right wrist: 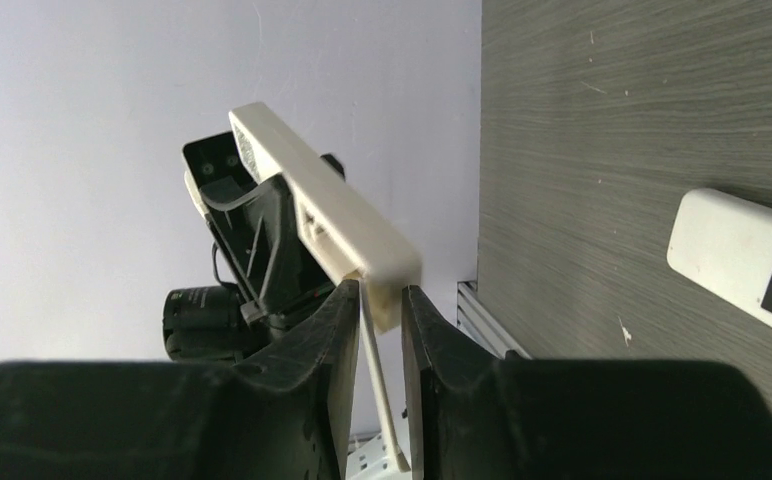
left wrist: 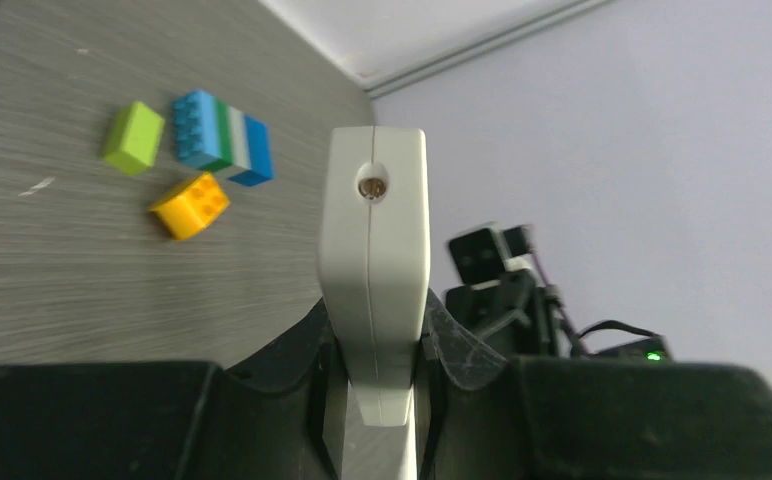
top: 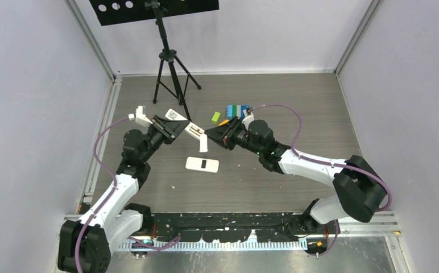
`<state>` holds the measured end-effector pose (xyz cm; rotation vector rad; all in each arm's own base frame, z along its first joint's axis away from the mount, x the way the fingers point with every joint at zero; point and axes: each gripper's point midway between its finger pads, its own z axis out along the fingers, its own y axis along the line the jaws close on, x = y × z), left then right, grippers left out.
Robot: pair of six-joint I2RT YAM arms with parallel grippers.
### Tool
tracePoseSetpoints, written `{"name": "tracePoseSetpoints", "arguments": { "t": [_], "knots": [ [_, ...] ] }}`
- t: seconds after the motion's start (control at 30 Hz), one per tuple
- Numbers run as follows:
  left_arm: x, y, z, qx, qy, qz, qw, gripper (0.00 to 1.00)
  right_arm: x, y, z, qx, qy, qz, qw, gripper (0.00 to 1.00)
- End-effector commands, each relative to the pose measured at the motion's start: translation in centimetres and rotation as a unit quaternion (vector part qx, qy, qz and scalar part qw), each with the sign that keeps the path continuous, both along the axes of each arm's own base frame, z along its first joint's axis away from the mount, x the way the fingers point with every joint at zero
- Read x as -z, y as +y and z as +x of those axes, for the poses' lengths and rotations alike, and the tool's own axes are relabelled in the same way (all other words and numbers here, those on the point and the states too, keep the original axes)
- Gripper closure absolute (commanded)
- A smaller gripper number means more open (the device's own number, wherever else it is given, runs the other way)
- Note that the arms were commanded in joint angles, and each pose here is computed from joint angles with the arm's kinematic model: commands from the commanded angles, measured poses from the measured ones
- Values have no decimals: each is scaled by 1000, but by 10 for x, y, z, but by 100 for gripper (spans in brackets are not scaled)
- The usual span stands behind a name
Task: Load the batteries into the remote control
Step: Remove the battery cover from the remote control.
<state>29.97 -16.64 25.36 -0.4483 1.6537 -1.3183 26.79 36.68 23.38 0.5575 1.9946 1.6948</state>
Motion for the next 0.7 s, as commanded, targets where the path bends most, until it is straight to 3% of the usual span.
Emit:
{"name": "tracePoseSetpoints", "arguments": {
  "t": [0.0,0.23,0.37,0.67],
  "knots": [
    [37,10,9,-24,19,69,997,100,-21,1,-2,-24,-20,30,999,100],
    [59,9,16,-23,40,79,996,100,0,8,0,-47,5,41,998,96],
    [82,16,23,-43,63,108,991,100,34,3,9,-41,13,0,999,81],
    [95,14,18,-22,72,138,988,100,92,-29,-4,-74,-37,-204,976,43]
  ]
}}
